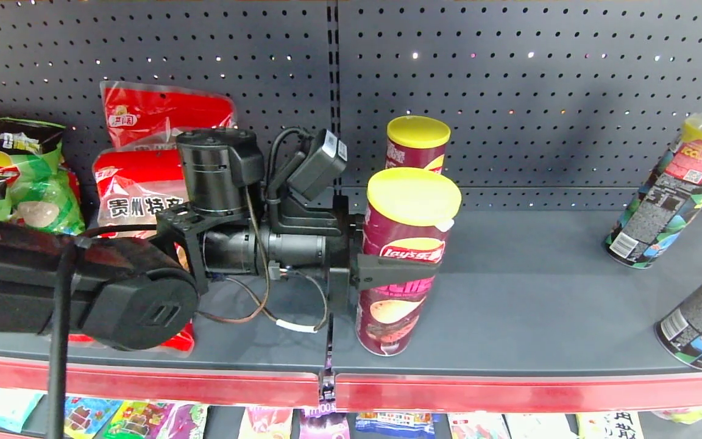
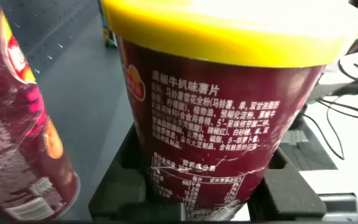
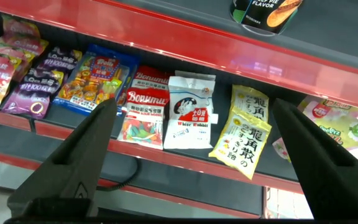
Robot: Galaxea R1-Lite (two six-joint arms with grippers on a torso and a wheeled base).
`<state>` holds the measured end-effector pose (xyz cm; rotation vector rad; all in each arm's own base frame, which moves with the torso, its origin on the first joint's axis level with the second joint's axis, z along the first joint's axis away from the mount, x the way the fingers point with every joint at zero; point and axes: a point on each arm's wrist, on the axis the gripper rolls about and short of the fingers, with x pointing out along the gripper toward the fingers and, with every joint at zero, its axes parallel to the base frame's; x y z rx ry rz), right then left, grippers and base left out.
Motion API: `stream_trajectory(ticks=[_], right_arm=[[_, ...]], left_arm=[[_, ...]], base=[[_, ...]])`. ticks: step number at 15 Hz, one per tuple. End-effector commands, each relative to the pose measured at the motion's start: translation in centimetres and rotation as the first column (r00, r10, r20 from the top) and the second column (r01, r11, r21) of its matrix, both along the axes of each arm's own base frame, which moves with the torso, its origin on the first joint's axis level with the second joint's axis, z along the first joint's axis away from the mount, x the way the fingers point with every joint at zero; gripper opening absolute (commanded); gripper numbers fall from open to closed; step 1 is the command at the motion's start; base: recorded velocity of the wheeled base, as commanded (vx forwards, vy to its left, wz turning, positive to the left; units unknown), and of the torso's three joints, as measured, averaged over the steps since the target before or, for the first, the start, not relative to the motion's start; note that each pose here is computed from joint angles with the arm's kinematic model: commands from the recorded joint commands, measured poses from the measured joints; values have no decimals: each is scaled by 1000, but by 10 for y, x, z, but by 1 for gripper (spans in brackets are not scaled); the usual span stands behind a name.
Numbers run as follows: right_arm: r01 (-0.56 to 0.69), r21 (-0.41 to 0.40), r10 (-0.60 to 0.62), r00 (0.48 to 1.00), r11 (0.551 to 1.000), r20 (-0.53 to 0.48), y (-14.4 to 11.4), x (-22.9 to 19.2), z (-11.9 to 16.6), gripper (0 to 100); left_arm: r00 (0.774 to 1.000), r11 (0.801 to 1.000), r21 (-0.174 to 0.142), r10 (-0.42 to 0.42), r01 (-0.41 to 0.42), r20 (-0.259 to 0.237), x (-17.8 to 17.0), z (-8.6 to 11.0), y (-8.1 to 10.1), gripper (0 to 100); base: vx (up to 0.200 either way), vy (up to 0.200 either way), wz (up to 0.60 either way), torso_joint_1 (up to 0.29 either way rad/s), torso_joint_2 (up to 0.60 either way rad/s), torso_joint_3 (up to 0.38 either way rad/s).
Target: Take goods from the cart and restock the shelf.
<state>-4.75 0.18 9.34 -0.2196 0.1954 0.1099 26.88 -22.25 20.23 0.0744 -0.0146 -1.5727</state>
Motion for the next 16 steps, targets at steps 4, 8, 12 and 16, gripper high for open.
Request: stream_trajectory(ticks=[4, 8, 12, 16], right_arm=[[0, 0, 0, 1000, 1000, -1, 0, 0, 0, 100], [1, 0, -1, 1000, 1000, -1, 0, 0, 0, 100], [1, 0, -1, 1000, 1000, -2, 0, 0, 0, 100], [2, 3, -2, 1000, 1000, -3, 0, 0, 0, 100]], left_arm=[[1000, 1000, 1, -20, 20, -19, -5, -4, -6, 0], [999, 999, -24, -34, 33, -29, -5, -5, -13, 0], [999, 999, -28, -30, 30, -30, -3, -14, -18, 0], [999, 999, -29, -34, 33, -29, -4, -14, -19, 0]], base=[[0, 0, 0, 0, 0, 0], [0, 0, 0, 0, 0, 0], [0, 0, 0, 0, 0, 0], [0, 0, 0, 0, 0, 0]])
